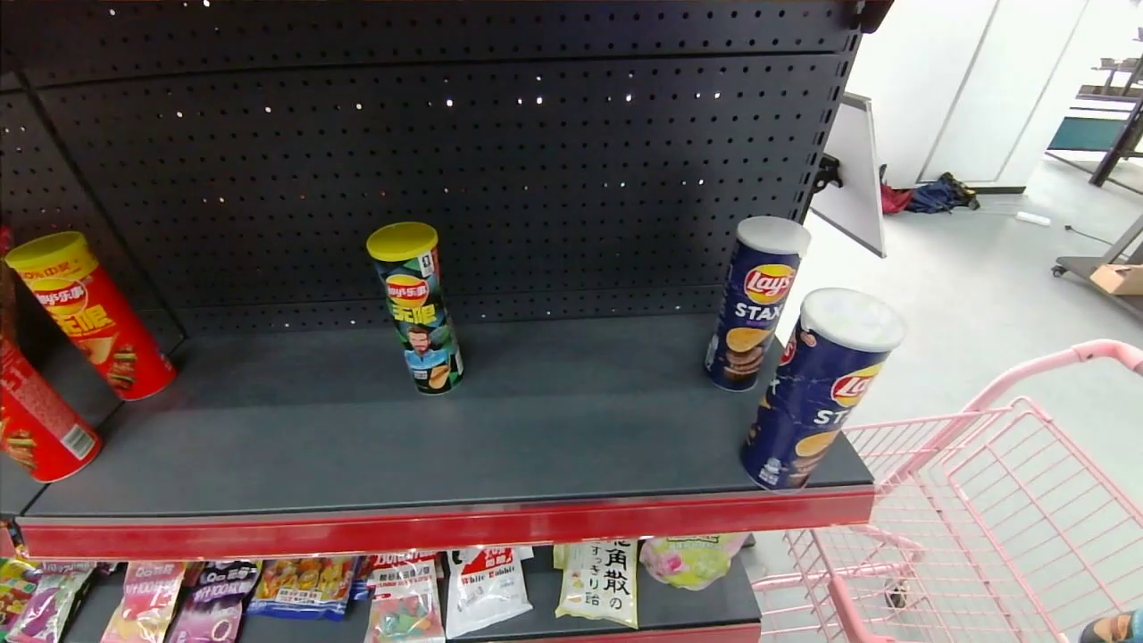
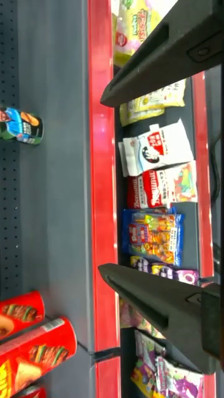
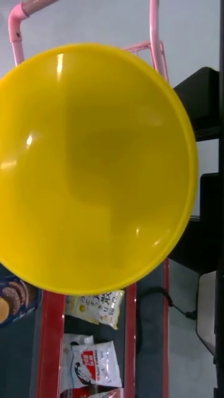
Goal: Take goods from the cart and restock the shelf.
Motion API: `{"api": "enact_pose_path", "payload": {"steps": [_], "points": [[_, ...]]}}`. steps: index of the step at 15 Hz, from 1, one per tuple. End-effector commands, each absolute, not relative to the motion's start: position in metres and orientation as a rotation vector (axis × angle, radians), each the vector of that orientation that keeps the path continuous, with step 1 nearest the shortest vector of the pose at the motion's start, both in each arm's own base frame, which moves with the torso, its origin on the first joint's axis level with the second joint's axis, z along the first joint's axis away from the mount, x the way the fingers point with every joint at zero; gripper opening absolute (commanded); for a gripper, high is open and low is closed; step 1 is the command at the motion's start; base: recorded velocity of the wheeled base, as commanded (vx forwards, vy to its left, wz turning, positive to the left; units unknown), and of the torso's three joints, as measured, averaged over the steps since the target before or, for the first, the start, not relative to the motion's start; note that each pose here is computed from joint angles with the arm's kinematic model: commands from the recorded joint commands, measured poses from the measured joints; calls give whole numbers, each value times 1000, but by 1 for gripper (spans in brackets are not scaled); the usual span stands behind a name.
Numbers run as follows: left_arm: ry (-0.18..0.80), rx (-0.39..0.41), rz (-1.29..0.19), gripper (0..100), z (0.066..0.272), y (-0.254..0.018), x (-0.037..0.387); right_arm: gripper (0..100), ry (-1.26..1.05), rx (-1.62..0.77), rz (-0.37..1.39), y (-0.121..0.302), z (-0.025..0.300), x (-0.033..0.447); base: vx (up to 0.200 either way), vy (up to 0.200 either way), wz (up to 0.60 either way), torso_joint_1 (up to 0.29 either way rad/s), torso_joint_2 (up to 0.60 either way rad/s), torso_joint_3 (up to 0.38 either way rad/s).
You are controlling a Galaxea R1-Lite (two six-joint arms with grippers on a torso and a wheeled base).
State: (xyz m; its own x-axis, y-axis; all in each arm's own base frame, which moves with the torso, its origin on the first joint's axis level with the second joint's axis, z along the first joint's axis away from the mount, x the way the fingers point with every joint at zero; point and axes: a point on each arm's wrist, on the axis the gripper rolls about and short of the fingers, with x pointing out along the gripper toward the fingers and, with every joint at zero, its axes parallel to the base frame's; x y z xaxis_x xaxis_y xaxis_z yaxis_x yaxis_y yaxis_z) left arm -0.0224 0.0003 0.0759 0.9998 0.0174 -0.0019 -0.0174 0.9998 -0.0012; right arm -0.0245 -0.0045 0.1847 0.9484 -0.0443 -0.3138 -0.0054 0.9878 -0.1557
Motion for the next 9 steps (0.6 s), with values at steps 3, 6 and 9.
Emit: {"api": "enact_pose_path", "payload": {"steps": [3, 6, 9], "points": [[2, 0, 17, 100, 76, 0, -22, 0, 269, -143, -18, -5, 174, -32, 0, 0, 0, 0, 0, 0], [2, 0, 17, 100, 76, 0, -22, 0, 232, -138, -16, -5, 170, -30, 0, 200, 0, -2, -1, 1], [2, 0, 17, 100, 76, 0, -22, 0, 228, -139, -16, -5, 168, -29, 0, 200, 0, 9, 9, 4]]}}
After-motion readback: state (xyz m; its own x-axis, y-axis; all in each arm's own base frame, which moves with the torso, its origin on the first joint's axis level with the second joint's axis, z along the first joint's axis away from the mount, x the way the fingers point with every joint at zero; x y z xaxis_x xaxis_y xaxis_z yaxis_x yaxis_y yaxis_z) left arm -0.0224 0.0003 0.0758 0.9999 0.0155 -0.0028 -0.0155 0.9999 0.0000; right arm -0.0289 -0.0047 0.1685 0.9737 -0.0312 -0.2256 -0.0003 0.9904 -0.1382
